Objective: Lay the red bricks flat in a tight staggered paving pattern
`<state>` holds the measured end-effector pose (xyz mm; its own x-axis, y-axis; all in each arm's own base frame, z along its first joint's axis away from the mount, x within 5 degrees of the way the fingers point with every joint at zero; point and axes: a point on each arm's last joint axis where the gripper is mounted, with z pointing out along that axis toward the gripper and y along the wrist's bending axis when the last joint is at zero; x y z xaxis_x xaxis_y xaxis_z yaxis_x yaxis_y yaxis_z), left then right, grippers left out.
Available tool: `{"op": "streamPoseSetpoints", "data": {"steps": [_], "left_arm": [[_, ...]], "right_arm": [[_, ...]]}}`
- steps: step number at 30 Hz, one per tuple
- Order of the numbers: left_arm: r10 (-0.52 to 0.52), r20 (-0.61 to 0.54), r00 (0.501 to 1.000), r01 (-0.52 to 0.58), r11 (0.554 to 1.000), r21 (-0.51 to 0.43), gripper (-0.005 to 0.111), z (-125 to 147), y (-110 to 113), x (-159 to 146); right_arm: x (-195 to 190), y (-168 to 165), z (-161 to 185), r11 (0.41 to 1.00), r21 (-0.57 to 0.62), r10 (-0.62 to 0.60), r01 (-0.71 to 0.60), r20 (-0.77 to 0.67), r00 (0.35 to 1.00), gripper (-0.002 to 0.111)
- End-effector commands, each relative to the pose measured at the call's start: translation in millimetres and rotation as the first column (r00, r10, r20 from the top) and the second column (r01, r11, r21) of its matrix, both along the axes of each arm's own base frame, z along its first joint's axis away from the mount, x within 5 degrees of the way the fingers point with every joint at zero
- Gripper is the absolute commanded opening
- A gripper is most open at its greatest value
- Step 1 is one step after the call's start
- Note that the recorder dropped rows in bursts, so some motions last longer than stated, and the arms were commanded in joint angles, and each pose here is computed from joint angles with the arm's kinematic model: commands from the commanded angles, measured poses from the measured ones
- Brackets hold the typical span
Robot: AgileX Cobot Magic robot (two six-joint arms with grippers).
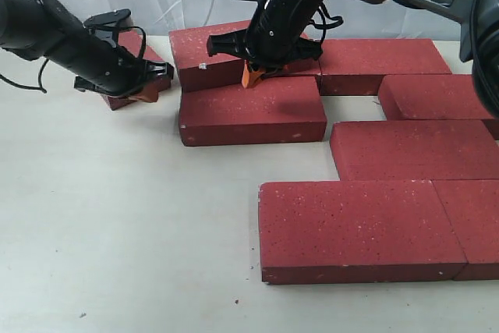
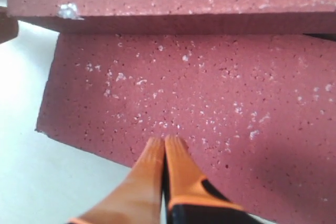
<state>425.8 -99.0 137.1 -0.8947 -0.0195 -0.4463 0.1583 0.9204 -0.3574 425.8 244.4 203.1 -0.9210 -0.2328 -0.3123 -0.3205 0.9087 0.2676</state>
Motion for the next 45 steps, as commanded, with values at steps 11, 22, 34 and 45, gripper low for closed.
{"op": "streamPoseSetpoints", "data": {"steps": [11,22,34,45], "left_arm": [[-0.050,-0.092,0.995,0.047,0.998,-0.040,0.000,-28.0,-49.2,-14.2],[-0.016,-0.046,0.999,0.013,0.998,-0.062,0.000,-26.1,-64.1,-13.6],[-0.036,-0.002,0.999,0.035,0.995,-0.095,0.000,-22.0,-99.2,-17.1],[-0.055,-0.022,0.998,0.051,0.987,-0.155,0.000,-26.6,-123.6,-12.0]], "right_arm": [[-1.1,-2.4,6.7,1.000,0.009,-0.001,0.001,-0.009,1.000,-0.001],[-1.0,-2.3,6.7,1.000,0.010,-0.001,0.001,-0.007,1.000,-0.001],[1.7,-22.7,20.7,1.000,0.007,-0.021,0.021,-0.025,0.999,-0.001],[4.8,-37.3,21.3,0.999,-0.024,-0.031,0.030,-0.044,0.999,-0.001]]}}
